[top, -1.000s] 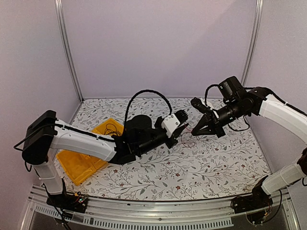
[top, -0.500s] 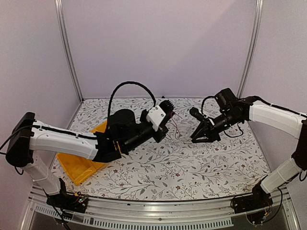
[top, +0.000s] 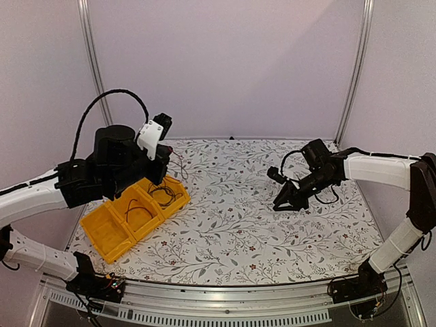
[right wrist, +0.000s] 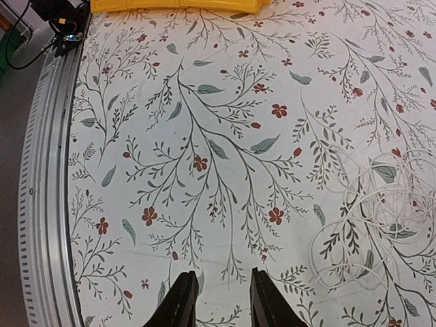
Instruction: Untangle the cables
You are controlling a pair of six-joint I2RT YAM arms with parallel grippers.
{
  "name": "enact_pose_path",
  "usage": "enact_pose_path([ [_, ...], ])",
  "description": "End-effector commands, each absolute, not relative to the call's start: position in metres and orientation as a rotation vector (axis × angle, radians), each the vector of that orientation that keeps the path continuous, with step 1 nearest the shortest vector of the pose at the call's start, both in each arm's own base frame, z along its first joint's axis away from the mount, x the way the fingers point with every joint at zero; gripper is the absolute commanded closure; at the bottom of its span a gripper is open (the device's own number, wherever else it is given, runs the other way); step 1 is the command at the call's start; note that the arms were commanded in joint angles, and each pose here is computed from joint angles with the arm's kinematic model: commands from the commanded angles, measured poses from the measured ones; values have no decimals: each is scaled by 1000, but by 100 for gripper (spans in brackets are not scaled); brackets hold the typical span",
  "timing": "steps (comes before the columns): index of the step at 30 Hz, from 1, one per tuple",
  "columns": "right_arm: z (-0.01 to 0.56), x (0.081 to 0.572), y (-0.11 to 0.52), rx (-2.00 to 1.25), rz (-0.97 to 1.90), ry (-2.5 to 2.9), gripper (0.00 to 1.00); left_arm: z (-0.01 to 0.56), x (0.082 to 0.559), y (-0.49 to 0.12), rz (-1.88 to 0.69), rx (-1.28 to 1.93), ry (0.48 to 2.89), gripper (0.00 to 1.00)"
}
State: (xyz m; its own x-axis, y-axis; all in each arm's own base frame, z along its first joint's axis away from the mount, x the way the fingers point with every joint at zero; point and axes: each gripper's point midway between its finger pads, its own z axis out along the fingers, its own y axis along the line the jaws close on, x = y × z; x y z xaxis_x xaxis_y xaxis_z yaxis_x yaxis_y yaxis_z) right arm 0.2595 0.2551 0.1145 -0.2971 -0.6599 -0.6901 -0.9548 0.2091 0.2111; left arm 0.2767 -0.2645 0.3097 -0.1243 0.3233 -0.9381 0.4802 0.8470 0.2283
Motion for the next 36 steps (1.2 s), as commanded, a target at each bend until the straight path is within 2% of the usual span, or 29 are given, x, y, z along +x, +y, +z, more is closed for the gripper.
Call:
enact_pose_path([
  [1, 107, 270, 251, -1493, 773, 2040, 69, 268, 267, -195, 16, 565, 2015, 100],
  [5, 100, 272, 247, -1501, 720, 2054, 69, 247, 263, -146, 101, 409, 2158, 100],
  [18, 95, 273, 243, -1509, 674, 2067, 68, 180, 295, -78, 241, 166, 2423, 100],
  [31, 98, 276, 240, -1511, 630, 2053, 69, 120, 307, -62, 351, 166, 2611, 100],
  [36, 97, 276, 239, -1511, 625, 2056, 69, 131, 305, -61, 352, 151, 2613, 100],
])
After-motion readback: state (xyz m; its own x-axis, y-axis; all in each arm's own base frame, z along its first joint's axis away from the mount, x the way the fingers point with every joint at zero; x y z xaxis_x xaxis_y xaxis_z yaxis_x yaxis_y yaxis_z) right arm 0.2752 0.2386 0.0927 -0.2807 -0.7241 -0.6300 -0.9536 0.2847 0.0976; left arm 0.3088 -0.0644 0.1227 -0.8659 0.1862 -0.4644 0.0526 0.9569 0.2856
